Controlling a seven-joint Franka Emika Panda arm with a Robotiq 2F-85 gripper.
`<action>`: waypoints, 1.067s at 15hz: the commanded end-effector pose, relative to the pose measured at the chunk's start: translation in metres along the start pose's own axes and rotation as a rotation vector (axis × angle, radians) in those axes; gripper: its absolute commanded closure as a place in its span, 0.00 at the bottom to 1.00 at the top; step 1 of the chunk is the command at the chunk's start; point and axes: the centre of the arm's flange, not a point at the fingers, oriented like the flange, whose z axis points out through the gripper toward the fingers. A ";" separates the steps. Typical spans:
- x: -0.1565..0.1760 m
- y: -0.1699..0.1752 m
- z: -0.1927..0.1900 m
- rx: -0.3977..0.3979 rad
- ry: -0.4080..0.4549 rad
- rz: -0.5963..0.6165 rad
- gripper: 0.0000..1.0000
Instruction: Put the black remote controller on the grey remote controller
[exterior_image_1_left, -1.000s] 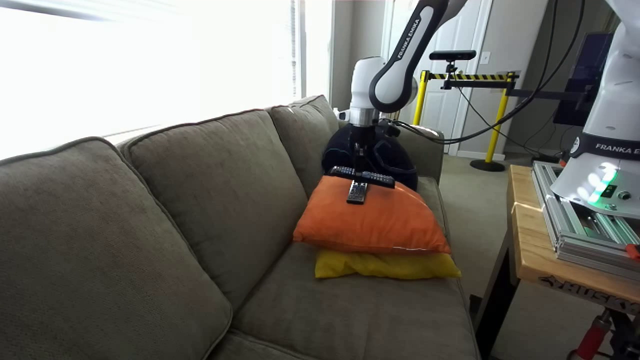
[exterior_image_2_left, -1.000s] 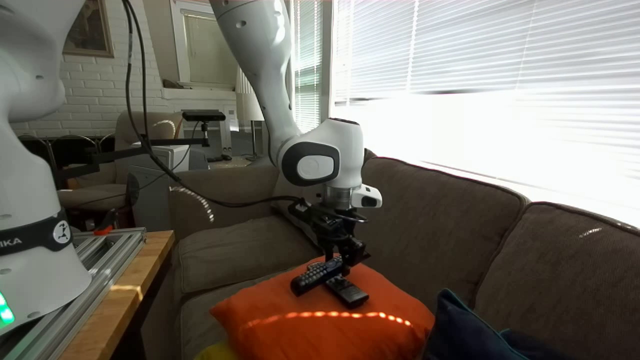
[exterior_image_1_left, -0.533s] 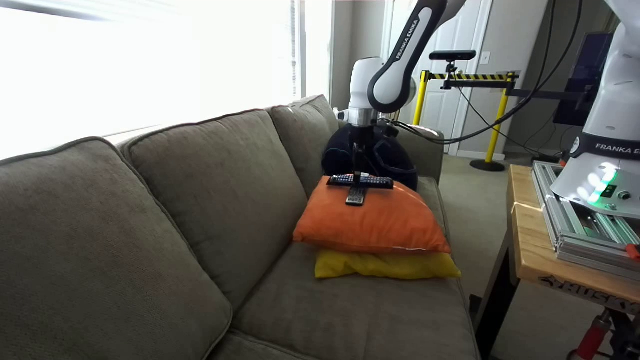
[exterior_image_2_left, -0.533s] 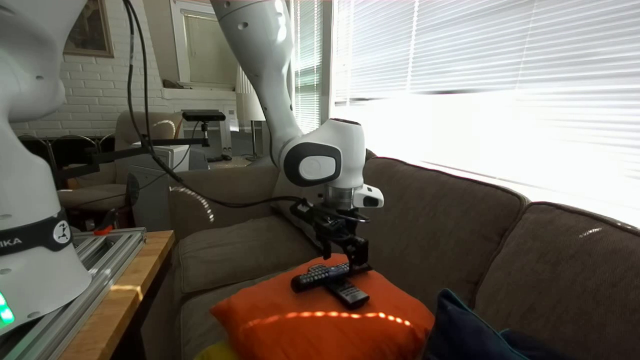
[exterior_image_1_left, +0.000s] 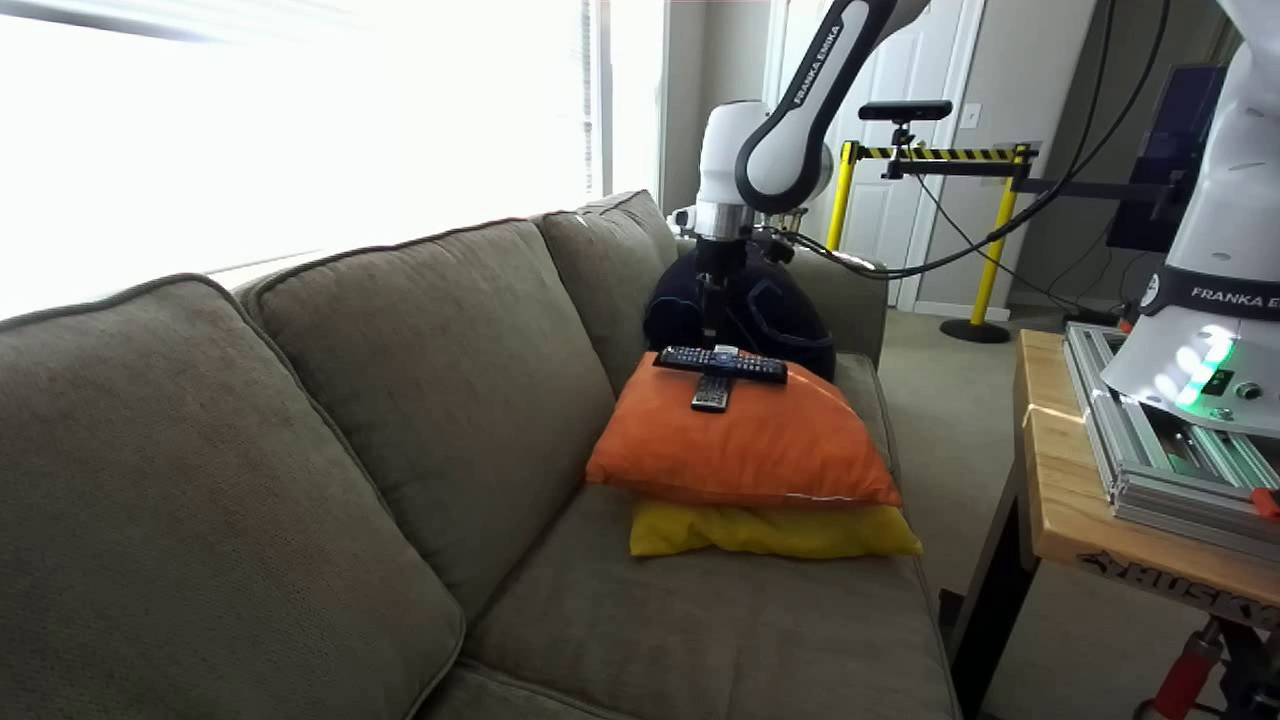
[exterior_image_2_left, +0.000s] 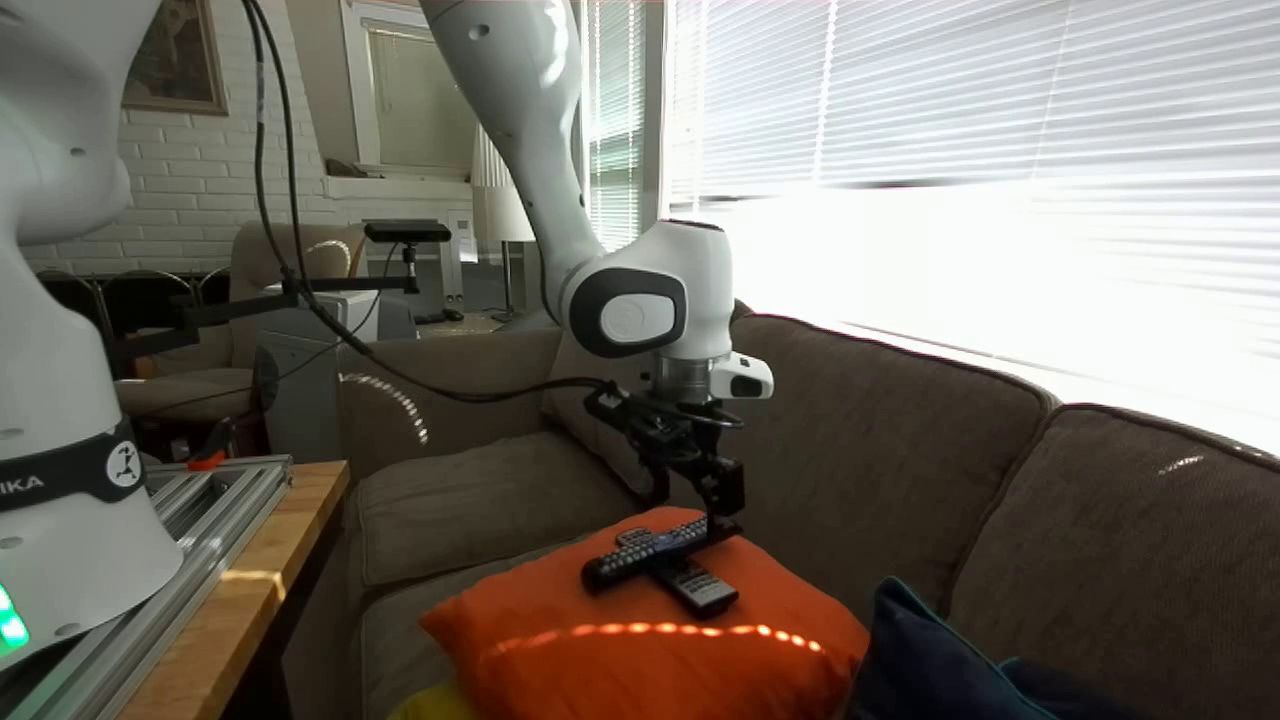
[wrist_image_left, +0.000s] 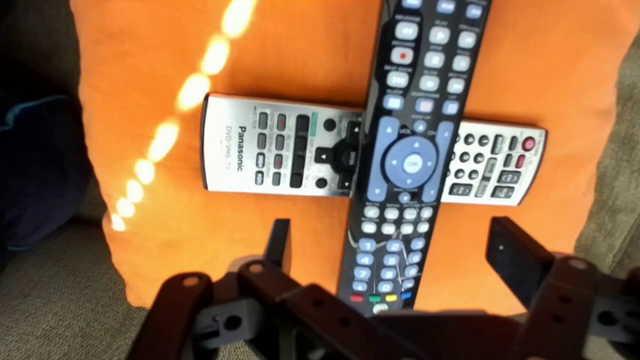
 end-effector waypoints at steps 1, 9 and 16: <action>-0.021 -0.010 -0.066 0.007 0.004 0.053 0.00; -0.041 -0.009 -0.160 0.035 -0.019 0.107 0.00; -0.036 -0.005 -0.176 0.017 -0.023 0.108 0.00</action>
